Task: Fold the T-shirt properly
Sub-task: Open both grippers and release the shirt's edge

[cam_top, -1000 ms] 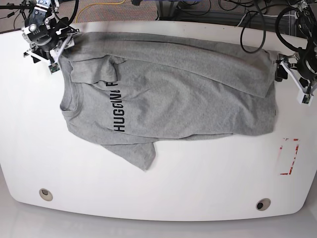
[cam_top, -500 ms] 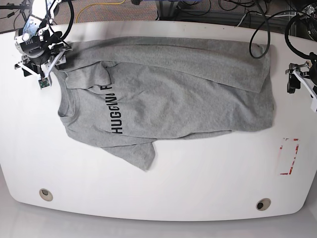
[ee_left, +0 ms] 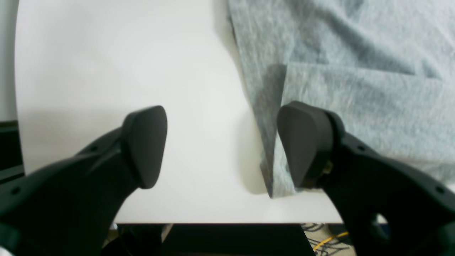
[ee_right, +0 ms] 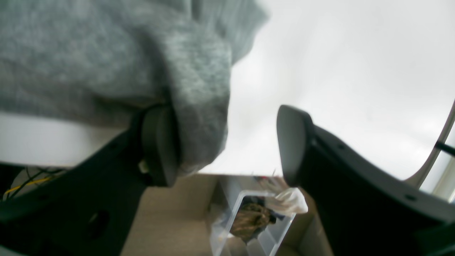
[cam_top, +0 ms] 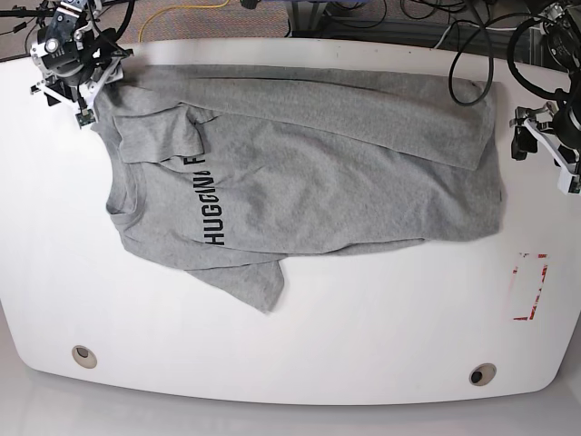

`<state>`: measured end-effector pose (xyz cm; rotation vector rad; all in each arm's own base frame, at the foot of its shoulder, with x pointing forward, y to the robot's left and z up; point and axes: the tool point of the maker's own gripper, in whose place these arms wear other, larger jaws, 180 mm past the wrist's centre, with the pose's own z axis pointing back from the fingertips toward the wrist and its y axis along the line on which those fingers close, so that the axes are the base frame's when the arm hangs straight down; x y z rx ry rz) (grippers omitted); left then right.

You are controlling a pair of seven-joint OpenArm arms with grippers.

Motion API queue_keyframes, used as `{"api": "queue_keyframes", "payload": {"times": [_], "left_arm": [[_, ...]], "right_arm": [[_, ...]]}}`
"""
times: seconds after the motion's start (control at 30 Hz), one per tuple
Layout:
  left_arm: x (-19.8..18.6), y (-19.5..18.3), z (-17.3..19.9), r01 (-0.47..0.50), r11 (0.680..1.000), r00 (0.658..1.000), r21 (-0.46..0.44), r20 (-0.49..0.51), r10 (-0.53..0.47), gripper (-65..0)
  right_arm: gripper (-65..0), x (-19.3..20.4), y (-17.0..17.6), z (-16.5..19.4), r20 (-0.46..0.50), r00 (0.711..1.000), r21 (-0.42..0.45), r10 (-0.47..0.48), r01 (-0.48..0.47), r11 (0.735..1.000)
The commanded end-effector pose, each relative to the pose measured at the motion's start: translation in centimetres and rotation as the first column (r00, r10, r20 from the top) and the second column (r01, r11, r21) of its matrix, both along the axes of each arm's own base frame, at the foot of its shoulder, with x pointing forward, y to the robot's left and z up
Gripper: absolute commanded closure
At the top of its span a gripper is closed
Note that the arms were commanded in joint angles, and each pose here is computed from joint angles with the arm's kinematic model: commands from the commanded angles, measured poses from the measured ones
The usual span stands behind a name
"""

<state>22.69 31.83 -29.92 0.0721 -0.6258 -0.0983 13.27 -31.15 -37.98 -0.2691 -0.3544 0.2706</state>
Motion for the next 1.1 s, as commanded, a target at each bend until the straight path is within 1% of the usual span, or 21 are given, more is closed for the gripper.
{"api": "queue_keyframes", "payload": {"times": [0.0,0.2,0.37,0.53,0.57,0.67,0.8,0.97,1.07], "left_arm": [[0.6,0.4,1.1,0.009,1.000,0.999,0.025,0.035,-0.010,-48.5],[1.0,-1.0,0.5,0.053,0.999,0.998,0.011,0.027,-0.053,-48.5],[1.6,-2.0,0.5,0.084,0.996,0.995,0.000,0.053,-0.084,-48.5],[1.7,-2.2,0.5,0.088,0.996,0.995,-0.004,0.054,-0.088,-48.5],[1.7,-2.3,0.4,0.090,0.996,0.995,-0.004,0.053,-0.089,-48.5],[1.7,-2.3,0.4,0.090,0.996,0.995,-0.004,0.053,-0.089,-48.5],[1.8,-2.3,0.5,0.088,0.996,0.995,-0.005,0.056,-0.088,-48.5],[1.8,-2.2,0.5,0.089,0.996,0.994,-0.003,0.057,-0.088,-48.5],[1.8,-2.3,0.5,0.090,0.996,0.994,-0.004,0.057,-0.090,-48.5]], "right_arm": [[-39.8,1.1,-0.7,1.3,0.049,0.999,-0.029,0.021,-0.019,0.999],[-39.6,3.2,-1.0,2.3,0.098,0.995,-0.041,0.021,-0.017,0.999],[-39.6,3.8,-0.9,2.5,0.103,0.995,-0.040,0.019,-0.015,0.999],[-39.5,6.0,-0.8,3.7,0.165,0.986,-0.040,0.021,-0.015,0.999],[-39.5,6.8,-0.7,4.1,0.189,0.982,-0.036,0.019,-0.013,0.999],[-39.5,7.7,-0.8,4.5,0.208,0.978,-0.040,0.015,-0.007,0.999],[-39.5,8.3,-1.0,4.9,0.207,0.978,-0.044,0.002,0.007,0.999],[-39.5,9.0,-0.6,5.0,0.216,0.976,-0.034,0.006,0.002,0.999],[-39.5,8.5,0.0,4.4,0.163,0.986,-0.045,0.032,-0.025,0.999]]}}
